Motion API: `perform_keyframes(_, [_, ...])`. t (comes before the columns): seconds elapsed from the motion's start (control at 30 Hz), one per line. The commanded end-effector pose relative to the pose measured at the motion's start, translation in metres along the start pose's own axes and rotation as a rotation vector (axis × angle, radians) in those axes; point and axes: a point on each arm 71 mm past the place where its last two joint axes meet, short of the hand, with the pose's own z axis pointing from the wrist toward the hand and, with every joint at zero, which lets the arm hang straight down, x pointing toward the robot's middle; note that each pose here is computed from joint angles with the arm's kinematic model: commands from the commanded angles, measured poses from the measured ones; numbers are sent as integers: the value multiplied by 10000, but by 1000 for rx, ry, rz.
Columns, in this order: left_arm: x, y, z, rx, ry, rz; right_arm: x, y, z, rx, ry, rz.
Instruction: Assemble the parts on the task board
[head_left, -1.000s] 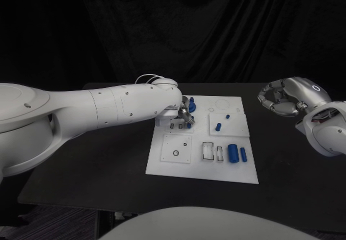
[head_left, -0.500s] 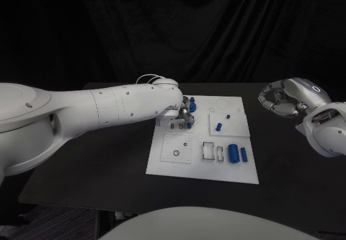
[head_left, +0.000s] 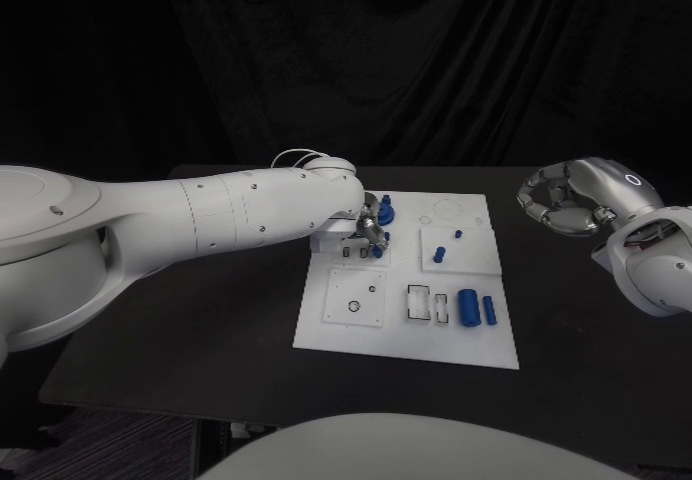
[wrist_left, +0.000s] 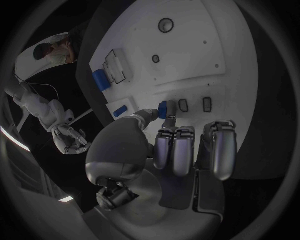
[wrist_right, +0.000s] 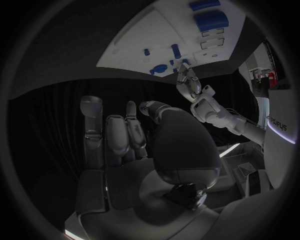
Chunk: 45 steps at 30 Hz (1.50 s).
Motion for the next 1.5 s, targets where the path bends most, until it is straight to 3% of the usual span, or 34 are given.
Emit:
perform_keyframes(0.03, [23, -12, 1, 19, 11, 2, 9, -13, -4, 11, 2, -5])
perform_keyframes(0.5, [13, 44, -17, 5, -12, -18, 10, -30, -12, 17, 5, -7])
perform_keyframes(1.5, [-11, 279, -93, -31, -67, -74, 33, -57, -30, 24, 15, -8])
